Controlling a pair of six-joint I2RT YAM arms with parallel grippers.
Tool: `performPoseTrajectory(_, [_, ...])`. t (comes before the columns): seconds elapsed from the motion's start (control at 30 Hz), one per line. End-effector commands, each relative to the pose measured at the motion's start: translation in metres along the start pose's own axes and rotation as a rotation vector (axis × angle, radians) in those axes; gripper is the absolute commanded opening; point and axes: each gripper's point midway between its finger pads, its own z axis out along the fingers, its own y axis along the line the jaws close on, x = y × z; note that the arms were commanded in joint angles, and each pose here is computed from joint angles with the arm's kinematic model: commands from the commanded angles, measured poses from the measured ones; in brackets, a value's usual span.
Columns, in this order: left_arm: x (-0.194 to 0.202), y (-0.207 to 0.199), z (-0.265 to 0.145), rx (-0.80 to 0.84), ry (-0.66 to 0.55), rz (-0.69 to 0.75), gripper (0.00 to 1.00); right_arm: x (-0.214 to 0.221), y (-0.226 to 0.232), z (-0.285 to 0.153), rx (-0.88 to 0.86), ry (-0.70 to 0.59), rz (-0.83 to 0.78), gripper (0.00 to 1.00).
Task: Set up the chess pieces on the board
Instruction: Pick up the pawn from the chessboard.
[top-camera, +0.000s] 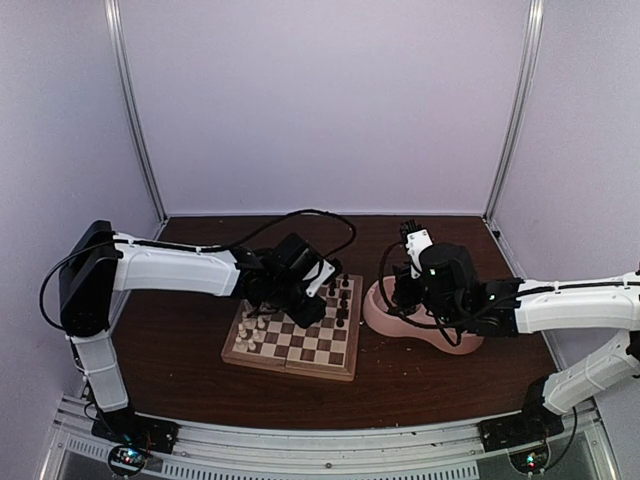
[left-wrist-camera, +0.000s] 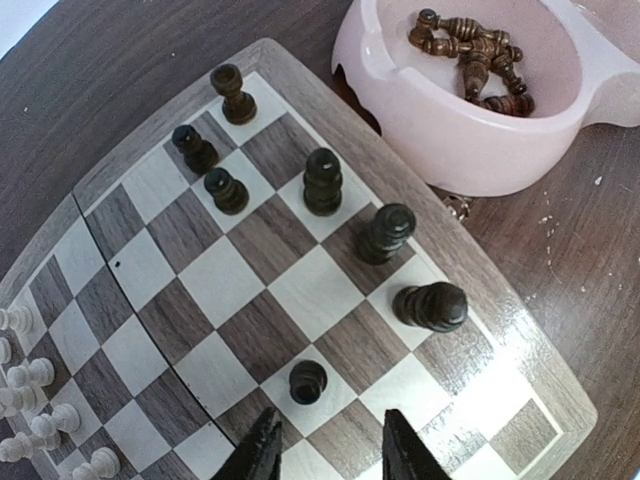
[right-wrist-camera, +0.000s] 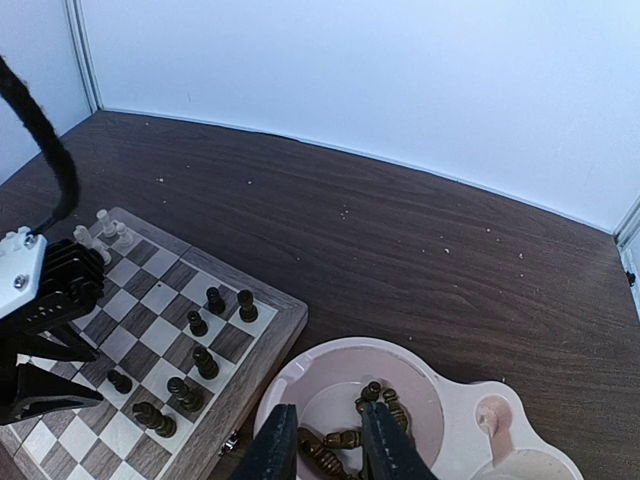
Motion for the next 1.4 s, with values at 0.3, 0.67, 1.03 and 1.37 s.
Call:
performPoseTrajectory(0.3, [-0.009, 0.010, 0.015, -0.007, 0.012, -0.036, 0.36, -0.002, -0.004, 0.000, 0.015, -0.009, 0.023, 0.25])
performPoseTrajectory(0.67, [-0.006, 0.010, 0.023, 0.010, 0.030, -0.051, 0.32, -0.001, -0.004, 0.001, 0.017, -0.003, 0.018, 0.25])
performPoseTrajectory(1.03, [-0.004, 0.009, 0.027, 0.015, 0.041, -0.055, 0.26, -0.002, -0.005, 0.000, 0.021, -0.006, 0.018, 0.25])
performPoseTrajectory(1.37, [-0.003, 0.010, 0.030, 0.008, 0.047, -0.051, 0.16, -0.003, -0.006, 0.000, 0.020, -0.008, 0.020, 0.25])
